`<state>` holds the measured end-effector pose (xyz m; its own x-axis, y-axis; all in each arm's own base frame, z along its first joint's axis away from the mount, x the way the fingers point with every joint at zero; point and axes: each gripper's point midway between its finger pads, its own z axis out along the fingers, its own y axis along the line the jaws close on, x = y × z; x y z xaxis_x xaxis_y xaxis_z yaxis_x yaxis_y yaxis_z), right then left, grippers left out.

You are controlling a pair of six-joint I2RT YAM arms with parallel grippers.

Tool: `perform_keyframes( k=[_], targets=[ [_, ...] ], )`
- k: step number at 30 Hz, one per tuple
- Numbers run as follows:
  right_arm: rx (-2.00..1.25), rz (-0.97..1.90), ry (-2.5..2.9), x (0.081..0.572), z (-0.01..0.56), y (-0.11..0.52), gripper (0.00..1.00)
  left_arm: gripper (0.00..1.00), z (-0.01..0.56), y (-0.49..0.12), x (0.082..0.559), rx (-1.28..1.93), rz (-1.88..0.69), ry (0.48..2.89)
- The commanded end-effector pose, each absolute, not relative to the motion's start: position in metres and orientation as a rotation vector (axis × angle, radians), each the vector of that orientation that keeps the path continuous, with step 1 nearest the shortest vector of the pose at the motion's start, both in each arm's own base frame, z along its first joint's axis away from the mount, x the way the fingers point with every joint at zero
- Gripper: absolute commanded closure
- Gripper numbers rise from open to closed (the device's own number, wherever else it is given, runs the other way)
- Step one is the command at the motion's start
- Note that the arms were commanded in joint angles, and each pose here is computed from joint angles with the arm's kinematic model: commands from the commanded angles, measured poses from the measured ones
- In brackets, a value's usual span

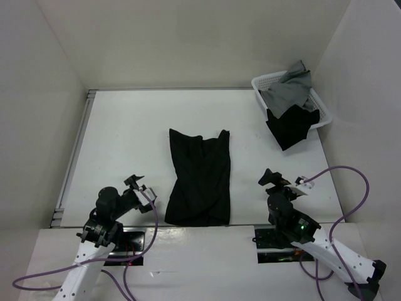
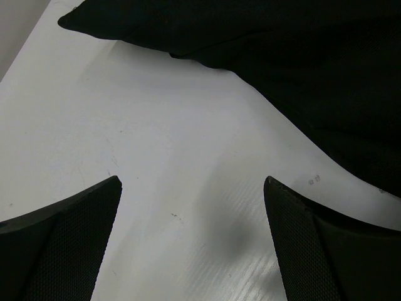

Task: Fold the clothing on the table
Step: Flatten the skirt out

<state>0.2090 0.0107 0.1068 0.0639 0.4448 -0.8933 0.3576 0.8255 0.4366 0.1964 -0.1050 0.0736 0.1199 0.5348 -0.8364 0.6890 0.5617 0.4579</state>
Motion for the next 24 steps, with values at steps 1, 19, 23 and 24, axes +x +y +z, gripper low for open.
perform_keyframes(
  k=[1,19,23,24],
  targets=[
    [0.733,0.170,1.458,0.210,0.129,0.011,0.02,0.00,0.097,-0.110,0.195,1.083,-0.128,1.409],
    [0.781,0.142,1.421,0.209,0.131,0.002,0.02,0.00,0.097,-0.110,0.195,1.083,-0.128,1.409],
    [0.818,0.143,1.391,0.207,0.136,-0.003,0.02,0.00,0.097,-0.110,0.195,1.083,-0.128,1.409],
    [0.818,0.143,1.391,0.207,0.136,-0.003,0.02,0.00,0.097,-0.110,0.195,1.083,-0.128,1.409]
  ],
)
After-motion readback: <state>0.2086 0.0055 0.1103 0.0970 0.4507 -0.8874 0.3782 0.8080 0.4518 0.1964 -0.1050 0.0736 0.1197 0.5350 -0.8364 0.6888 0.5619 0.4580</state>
